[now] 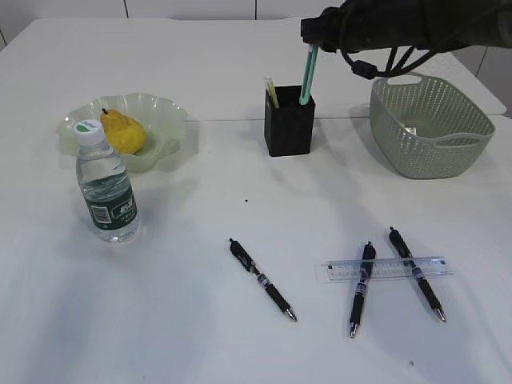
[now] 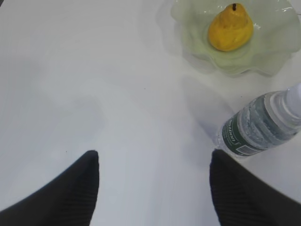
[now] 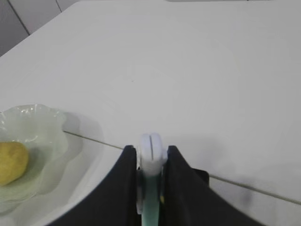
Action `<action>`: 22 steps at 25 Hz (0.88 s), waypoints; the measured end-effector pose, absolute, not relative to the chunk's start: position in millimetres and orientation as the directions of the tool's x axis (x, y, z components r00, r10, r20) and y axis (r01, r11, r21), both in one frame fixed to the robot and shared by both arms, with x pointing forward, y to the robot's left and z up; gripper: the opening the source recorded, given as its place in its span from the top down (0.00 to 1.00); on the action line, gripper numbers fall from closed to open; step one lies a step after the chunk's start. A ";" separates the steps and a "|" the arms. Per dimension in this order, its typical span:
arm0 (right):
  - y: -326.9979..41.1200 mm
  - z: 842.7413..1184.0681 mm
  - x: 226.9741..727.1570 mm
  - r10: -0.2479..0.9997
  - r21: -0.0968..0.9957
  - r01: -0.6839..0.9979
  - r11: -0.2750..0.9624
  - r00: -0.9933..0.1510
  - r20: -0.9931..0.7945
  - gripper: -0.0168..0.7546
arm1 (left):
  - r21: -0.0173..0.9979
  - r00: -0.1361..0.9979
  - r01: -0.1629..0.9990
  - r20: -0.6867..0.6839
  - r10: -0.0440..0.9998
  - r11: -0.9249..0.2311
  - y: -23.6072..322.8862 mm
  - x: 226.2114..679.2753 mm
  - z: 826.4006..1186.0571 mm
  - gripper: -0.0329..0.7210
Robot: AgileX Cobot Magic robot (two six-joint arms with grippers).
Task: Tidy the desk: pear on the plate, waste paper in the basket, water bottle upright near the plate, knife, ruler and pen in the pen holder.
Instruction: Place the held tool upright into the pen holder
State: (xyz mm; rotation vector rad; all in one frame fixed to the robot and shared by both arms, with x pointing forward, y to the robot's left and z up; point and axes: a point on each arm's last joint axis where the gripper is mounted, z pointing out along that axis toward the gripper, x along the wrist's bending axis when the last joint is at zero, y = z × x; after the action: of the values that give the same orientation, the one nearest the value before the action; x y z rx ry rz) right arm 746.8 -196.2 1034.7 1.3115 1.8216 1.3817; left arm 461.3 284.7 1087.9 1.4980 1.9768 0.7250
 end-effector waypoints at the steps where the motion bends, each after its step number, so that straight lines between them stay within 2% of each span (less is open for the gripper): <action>1: -196.7 1033.0 749.9 0.903 0.924 0.381 0.029 -0.407 0.139 0.83 | 0.704 -0.227 0.671 -0.102 0.969 0.231 284.8 461.3 1088.0 0.27; 13: -197.1 1021.9 779.2 0.923 0.948 0.318 0.019 -0.370 0.106 0.83 | 0.711 -0.224 0.670 -0.084 0.971 0.216 285.8 461.5 1088.4 0.27; 18: -195.0 1007.8 784.6 0.922 0.945 0.325 0.025 -0.374 0.104 0.83 | 0.712 -0.223 0.669 -0.079 0.972 0.212 286.1 461.6 1088.5 0.27; 22: -193.6 983.8 789.3 0.922 0.931 0.364 0.003 -0.361 0.138 0.83 | 0.712 -0.223 0.669 -0.079 0.972 0.211 286.1 461.6 1088.5 0.27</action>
State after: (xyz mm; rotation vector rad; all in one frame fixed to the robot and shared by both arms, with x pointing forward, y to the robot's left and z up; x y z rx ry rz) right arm 789.3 -193.6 983.8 1.3250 1.7523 1.3567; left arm 461.6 286.1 1088.5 1.5147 1.9674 0.7556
